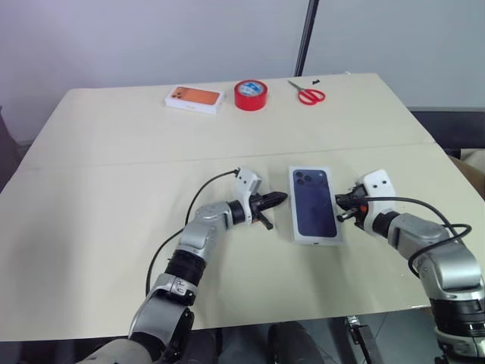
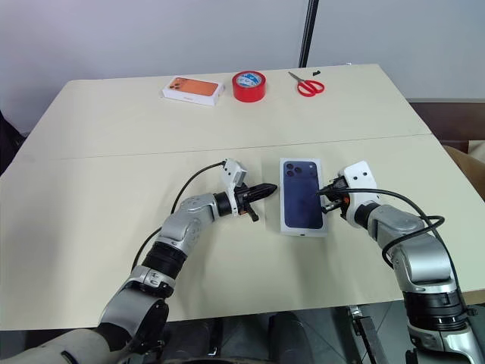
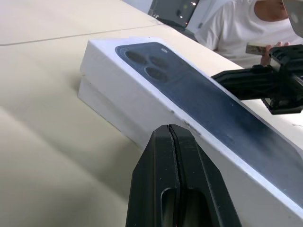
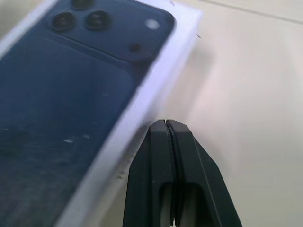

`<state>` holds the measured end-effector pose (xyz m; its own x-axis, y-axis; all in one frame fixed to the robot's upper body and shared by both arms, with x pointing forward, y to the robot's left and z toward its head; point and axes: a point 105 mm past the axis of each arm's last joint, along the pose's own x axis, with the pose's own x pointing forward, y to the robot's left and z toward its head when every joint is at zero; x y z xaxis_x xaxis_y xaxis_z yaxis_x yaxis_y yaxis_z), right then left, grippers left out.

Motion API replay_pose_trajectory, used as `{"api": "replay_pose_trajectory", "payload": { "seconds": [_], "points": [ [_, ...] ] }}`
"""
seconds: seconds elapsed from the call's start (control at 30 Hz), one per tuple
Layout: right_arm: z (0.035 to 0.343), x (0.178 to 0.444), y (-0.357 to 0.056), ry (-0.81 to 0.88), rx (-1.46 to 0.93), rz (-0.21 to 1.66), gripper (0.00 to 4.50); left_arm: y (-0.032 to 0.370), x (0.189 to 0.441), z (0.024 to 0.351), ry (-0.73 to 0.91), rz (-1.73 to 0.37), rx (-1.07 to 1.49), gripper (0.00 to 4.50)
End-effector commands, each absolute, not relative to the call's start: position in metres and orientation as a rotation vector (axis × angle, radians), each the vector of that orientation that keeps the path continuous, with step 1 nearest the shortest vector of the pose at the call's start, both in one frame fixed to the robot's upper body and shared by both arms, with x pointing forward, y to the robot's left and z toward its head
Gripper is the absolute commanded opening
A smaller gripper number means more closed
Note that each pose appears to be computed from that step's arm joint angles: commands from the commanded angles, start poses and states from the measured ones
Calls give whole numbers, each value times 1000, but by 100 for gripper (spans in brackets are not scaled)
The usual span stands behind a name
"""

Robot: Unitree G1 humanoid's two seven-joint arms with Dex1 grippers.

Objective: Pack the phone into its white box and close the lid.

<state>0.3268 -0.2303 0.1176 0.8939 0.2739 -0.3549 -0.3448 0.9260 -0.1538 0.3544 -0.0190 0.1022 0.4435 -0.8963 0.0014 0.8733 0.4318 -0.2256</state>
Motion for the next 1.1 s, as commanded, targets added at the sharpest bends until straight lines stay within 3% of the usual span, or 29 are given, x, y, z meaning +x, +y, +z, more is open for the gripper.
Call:
{"api": "replay_pose_trajectory", "payload": {
  "seconds": [0.03,0.3,0.37,0.53,0.7,0.9,1.1],
  "points": [
    [139,332,-241,260,-245,278,3,-17,358,119,63,-1105,-204,0],
    [167,340,-260,172,-282,183,3,-20,361,135,17,-1114,-224,0],
    [187,341,-250,99,-223,219,3,-26,359,152,-26,-1131,-257,0],
    [199,340,-218,47,-115,342,3,-36,366,173,-62,-1130,-302,0],
    [173,327,-185,117,-101,506,3,-47,370,153,-17,-1125,-208,0],
    [94,311,-210,409,-268,435,3,-52,362,104,98,-1129,-66,0],
    [103,308,-204,381,-201,460,3,-50,356,103,119,-1155,-100,0]
  ]
}}
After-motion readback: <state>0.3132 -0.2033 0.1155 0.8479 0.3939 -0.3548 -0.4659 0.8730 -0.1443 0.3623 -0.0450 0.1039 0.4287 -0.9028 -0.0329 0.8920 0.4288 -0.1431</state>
